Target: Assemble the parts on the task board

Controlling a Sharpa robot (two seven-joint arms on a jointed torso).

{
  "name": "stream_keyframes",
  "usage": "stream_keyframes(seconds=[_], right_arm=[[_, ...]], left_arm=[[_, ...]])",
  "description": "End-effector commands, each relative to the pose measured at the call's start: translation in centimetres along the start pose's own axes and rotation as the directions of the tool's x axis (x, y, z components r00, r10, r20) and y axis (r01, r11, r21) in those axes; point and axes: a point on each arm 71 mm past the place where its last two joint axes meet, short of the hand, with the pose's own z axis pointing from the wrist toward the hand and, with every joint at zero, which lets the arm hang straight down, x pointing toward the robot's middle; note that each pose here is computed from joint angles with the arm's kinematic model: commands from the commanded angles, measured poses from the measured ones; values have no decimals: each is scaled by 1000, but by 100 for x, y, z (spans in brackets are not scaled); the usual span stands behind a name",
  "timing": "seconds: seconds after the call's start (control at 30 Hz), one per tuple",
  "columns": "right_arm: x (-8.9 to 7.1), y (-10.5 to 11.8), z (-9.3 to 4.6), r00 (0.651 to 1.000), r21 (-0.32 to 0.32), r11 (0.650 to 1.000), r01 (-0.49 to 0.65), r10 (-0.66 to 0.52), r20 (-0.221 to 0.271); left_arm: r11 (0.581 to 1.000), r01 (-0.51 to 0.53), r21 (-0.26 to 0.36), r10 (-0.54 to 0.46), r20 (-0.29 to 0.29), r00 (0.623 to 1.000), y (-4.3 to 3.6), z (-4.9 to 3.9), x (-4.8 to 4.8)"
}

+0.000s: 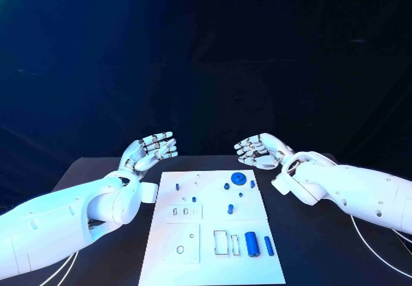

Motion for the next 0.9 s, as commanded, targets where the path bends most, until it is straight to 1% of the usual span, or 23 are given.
stream_keyframes(seconds=[0.03, 0.23, 0.37, 0.57, 0.67, 0.9], right_arm=[[54, 31, 40, 968, -13, 973, 229, -229, -100], [85, 113, 103, 925, -40, 936, 351, -353, -141], [103, 163, 130, 876, -44, 893, 449, -449, -179], [131, 204, 166, 814, -45, 835, 548, -545, -203], [163, 234, 184, 794, -50, 817, 574, -571, -210], [229, 273, 219, 766, -56, 794, 606, -601, -228]], left_arm=[[1000, 6, 20, -5, -64, 998, -60, -39, 70], [999, 10, 34, -8, -79, 997, -144, -136, 104], [999, 20, 38, -16, -93, 996, -201, -188, 139], [999, 42, 34, -38, -112, 993, -257, -238, 193], [998, 53, 30, -49, -116, 992, -271, -251, 208], [998, 64, 26, -60, -116, 991, -288, -259, 209]])
